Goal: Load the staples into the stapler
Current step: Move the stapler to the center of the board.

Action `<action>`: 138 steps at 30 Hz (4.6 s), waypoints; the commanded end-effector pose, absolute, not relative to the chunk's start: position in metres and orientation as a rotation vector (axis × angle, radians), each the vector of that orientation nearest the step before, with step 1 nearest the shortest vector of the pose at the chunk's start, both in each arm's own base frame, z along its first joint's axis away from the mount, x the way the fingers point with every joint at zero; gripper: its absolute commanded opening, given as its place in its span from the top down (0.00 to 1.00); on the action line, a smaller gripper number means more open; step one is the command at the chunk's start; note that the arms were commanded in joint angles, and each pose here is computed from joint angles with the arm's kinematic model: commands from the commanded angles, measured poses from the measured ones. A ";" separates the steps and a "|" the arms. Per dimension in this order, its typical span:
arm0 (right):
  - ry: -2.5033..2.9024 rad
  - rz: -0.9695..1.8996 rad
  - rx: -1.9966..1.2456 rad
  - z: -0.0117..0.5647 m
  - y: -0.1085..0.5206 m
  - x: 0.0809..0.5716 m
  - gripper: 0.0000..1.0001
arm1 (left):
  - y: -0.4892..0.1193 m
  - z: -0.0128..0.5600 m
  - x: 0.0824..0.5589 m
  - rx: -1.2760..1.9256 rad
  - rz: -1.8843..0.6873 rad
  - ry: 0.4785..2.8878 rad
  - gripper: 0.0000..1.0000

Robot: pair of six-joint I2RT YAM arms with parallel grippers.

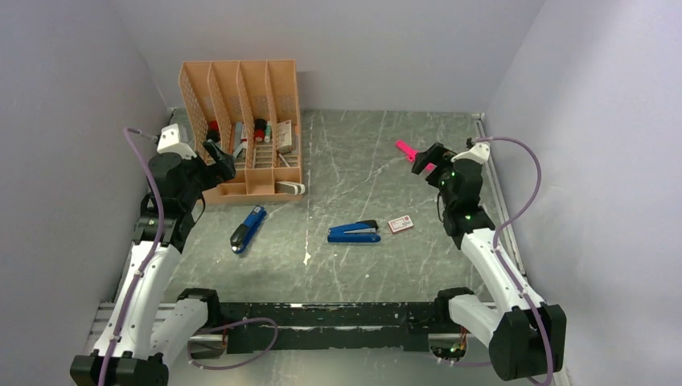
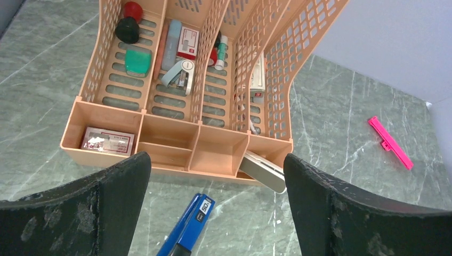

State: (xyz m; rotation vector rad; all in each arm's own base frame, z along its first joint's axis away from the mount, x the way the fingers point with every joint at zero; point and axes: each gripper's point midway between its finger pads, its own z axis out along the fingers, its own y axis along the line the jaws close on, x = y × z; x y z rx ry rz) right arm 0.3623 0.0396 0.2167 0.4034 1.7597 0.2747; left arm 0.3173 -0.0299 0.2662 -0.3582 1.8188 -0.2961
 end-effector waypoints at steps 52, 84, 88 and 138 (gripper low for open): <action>2.012 0.629 -0.408 0.149 0.232 0.303 0.02 | -0.073 0.084 0.277 -0.422 -0.195 2.362 0.34; 2.032 0.657 -0.443 0.138 0.236 0.296 0.05 | -0.079 0.038 0.273 -0.378 0.043 2.542 0.38; 2.036 0.635 -0.427 0.137 0.233 0.298 0.05 | -0.085 0.042 0.278 -0.370 0.005 2.532 0.49; 2.054 0.570 -0.308 0.108 0.420 0.228 0.08 | -0.043 0.235 0.257 -0.535 -0.059 1.988 0.20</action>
